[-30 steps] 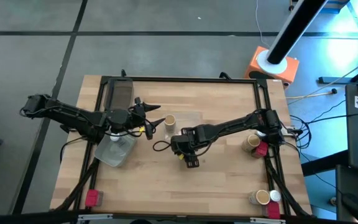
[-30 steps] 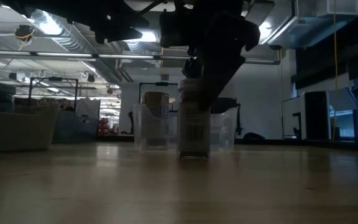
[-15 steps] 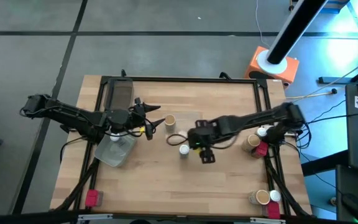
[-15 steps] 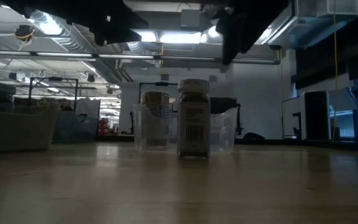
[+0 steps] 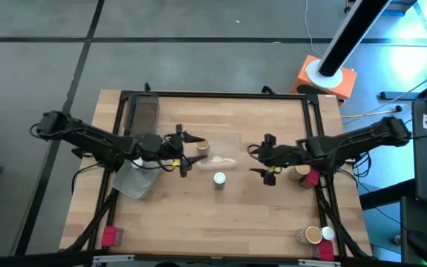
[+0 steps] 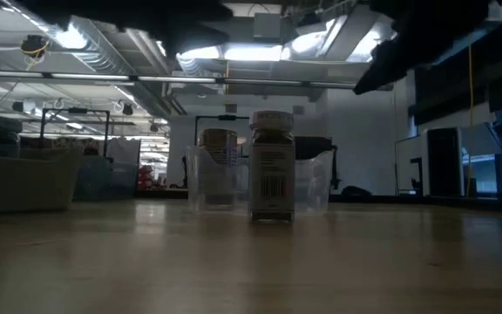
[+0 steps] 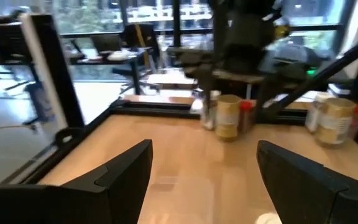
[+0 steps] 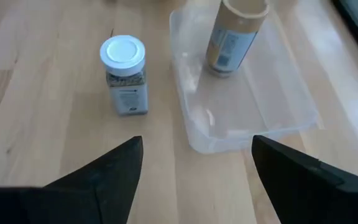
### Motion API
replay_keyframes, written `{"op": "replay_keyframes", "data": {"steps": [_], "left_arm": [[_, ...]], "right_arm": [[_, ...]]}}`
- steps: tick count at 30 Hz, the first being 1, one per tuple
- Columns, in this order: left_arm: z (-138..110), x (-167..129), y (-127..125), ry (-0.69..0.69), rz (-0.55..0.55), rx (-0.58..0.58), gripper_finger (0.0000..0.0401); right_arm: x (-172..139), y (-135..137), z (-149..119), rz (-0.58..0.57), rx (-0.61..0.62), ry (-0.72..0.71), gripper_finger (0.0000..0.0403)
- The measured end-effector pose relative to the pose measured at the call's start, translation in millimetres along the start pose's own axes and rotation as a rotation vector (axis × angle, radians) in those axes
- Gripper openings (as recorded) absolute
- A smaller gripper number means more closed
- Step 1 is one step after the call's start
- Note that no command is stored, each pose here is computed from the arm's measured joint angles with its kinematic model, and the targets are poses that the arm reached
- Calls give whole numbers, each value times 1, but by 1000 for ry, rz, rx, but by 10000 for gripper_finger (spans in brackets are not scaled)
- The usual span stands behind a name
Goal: Sort spices by type
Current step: Put the top right white seasoning bottle into the gray bin
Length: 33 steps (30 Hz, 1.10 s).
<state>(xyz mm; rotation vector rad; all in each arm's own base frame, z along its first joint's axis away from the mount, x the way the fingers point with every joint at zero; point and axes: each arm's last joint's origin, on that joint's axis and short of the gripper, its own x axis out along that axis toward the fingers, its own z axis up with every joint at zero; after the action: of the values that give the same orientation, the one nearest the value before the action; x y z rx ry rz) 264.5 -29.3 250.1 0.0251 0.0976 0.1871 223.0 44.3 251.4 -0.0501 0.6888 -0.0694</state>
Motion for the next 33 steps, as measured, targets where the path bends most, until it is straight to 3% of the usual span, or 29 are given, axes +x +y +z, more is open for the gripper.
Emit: {"op": "replay_keyframes", "data": {"steps": [4,8,15,19,33], "left_arm": [[-8,26,-19,94,-51,57,276],[2,50,-38,194,-81,95,276],[25,80,-66,423,-104,117,276],[25,89,-80,547,-113,154,276],[-5,109,-84,680,-86,185,276]], "right_arm": [[-1,-4,-20,-21,-17,-117,301],[2,-4,-30,-18,-33,-166,301],[4,-4,-34,-19,-37,-153,301],[4,-4,-34,-28,-39,-152,301],[5,-4,-34,-29,-38,-152,301]]}}
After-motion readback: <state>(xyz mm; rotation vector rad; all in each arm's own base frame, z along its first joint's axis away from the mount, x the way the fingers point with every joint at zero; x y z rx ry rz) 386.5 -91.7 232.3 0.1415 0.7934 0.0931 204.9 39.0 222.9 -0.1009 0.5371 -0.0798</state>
